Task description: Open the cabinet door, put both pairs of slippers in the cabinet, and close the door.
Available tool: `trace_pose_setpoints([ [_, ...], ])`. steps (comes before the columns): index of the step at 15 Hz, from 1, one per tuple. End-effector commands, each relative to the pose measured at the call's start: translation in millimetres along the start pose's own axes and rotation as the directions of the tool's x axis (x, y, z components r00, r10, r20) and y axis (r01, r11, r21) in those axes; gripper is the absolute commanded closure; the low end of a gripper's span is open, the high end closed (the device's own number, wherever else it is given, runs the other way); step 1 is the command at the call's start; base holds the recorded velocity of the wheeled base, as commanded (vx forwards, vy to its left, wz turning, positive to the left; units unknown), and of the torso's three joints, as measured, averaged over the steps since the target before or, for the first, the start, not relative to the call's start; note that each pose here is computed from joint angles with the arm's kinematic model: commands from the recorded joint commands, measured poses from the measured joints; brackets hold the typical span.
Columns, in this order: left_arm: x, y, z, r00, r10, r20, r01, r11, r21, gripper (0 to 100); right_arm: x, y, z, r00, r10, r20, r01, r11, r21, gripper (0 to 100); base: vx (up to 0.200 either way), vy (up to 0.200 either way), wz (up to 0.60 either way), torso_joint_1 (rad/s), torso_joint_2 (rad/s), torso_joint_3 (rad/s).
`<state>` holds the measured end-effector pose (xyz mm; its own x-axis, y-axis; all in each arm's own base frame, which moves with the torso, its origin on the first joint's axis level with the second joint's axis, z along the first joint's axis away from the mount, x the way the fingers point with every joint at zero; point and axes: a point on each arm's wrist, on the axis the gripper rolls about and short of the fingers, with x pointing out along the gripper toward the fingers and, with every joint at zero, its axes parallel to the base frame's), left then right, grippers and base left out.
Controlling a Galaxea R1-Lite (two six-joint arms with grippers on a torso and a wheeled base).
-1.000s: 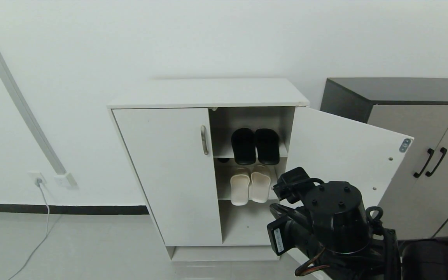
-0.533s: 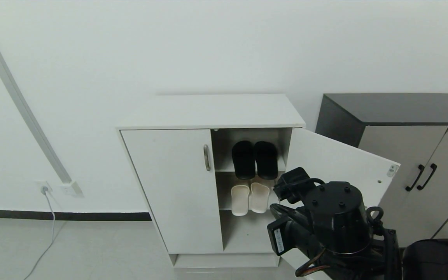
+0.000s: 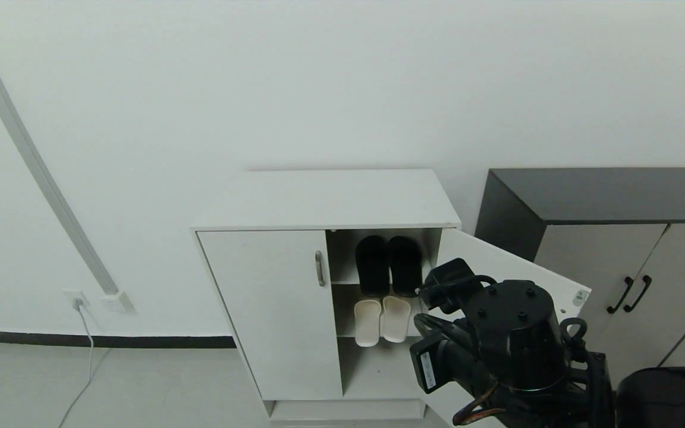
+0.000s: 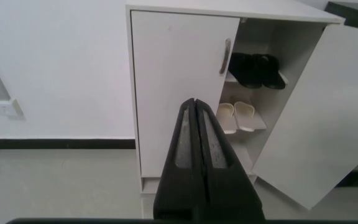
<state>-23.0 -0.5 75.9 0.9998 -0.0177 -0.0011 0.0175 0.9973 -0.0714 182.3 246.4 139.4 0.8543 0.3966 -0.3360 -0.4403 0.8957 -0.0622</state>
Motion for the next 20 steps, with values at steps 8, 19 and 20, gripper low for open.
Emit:
trace_pose_setpoints([
  [8,0.1,0.0,0.0,1.000,0.001,-0.002,-0.001,1.000,-0.001,100,-0.5,-0.4,-2.2,1.000,-0.002,-0.006,0.002,1.000,-0.004,100,0.000,0.000,0.00,0.233,-0.53,-0.297],
  [19,0.1,0.0,0.0,1.000,0.001,-0.002,-0.001,1.000,-0.001,100,-3.0,-2.1,-7.7,1.000,-0.004,-0.003,0.004,0.999,-0.044,100,0.000,0.000,-0.05,0.066,-0.14,-0.074],
  [20,0.0,0.0,-0.1,1.000,-0.001,-0.001,0.001,1.000,-0.002,100,-3.2,-2.1,-6.9,1.000,-0.003,0.009,0.003,0.999,-0.039,100,0.000,0.000,-0.60,0.002,0.00,0.002],
])
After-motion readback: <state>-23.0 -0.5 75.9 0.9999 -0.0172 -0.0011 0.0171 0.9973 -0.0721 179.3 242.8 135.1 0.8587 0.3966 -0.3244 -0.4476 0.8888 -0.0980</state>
